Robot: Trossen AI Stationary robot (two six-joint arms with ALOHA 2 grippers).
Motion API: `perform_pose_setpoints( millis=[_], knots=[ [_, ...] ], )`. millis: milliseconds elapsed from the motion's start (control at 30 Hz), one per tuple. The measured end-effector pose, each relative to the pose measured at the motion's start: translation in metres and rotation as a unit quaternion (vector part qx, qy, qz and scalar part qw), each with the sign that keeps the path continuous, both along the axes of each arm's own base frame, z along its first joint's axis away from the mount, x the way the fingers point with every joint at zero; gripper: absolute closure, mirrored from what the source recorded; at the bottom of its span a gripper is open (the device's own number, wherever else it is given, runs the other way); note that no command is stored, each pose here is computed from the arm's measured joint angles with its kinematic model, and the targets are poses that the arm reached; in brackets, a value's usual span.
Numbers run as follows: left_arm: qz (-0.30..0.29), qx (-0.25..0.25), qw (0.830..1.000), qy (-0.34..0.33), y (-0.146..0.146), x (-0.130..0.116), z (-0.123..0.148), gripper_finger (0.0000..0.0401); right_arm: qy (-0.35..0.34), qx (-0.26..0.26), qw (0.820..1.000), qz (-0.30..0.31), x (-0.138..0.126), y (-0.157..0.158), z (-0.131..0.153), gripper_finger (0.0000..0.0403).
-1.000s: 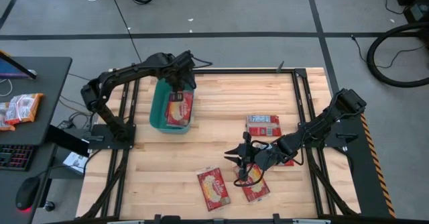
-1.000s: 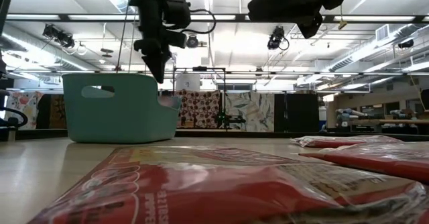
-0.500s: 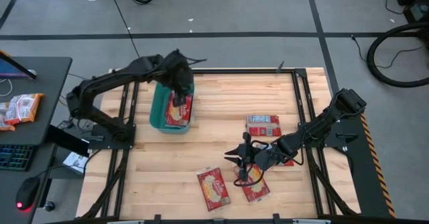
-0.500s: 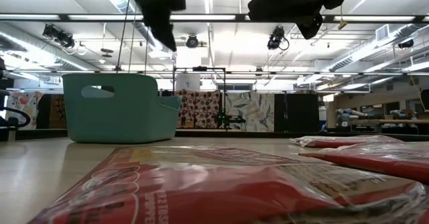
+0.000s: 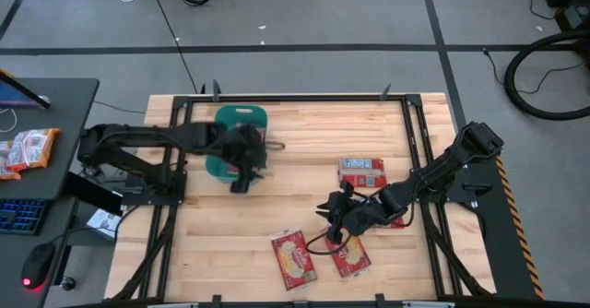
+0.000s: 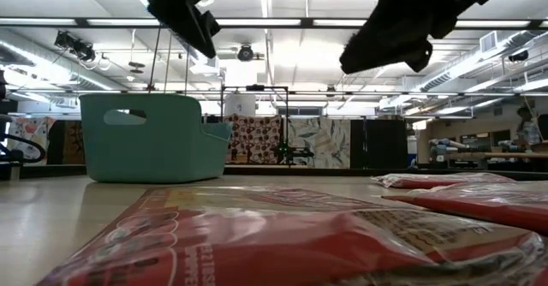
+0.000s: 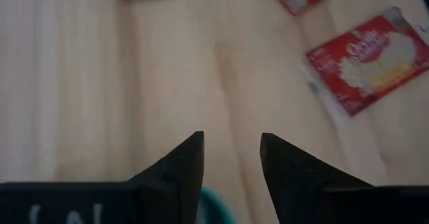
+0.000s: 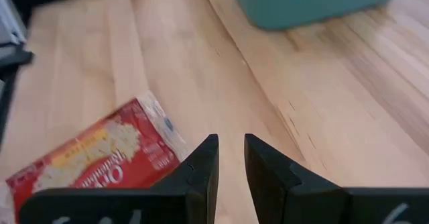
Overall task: Sort popcorn bags into baskets
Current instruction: Put the red popcorn bag into the green bin
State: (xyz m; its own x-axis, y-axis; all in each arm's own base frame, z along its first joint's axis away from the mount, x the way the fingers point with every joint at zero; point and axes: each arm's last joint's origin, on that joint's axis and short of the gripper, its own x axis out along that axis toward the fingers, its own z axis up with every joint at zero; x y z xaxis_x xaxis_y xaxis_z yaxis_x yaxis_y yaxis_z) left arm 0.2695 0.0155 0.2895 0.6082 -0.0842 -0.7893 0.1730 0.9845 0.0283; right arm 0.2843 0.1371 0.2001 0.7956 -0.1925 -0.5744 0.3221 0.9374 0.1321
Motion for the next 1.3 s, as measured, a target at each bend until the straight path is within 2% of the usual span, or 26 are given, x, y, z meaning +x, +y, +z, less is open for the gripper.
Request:
perform_pose_setpoints(
  millis=[233, 467, 600, 800, 1000, 1300],
  knots=[
    [-0.048, -0.005, 0.999, -0.006, -0.037, 0.0, -0.031, 0.0251, 0.015, 0.0, 1.0, 0.001, 0.002, 0.002, 0.007, 0.0325],
    [-0.072, 0.075, 0.994, -0.016, -0.078, -0.011, -0.064, 0.0251, 0.006, -0.007, 1.0, -0.006, 0.002, 0.003, 0.008, 0.0325],
    [-0.081, 0.104, 0.99, -0.044, -0.1, -0.018, -0.071, 0.025, 0.001, -0.01, 1.0, -0.007, 0.003, 0.003, 0.009, 0.0325],
    [-0.083, 0.114, 0.988, -0.056, -0.129, -0.02, -0.079, 0.0236, -0.008, -0.003, 1.0, -0.002, 0.004, 0.004, 0.011, 0.0325],
    [-0.11, 0.128, 0.984, -0.055, -0.153, -0.015, -0.101, 0.0221, -0.016, -0.001, 1.0, 0.007, 0.005, 0.006, 0.012, 0.0325],
    [-0.182, 0.203, 0.959, -0.073, -0.184, -0.007, -0.136, 0.0229, -0.016, -0.001, 1.0, 0.007, 0.005, 0.007, 0.012, 0.0325]
  ],
)
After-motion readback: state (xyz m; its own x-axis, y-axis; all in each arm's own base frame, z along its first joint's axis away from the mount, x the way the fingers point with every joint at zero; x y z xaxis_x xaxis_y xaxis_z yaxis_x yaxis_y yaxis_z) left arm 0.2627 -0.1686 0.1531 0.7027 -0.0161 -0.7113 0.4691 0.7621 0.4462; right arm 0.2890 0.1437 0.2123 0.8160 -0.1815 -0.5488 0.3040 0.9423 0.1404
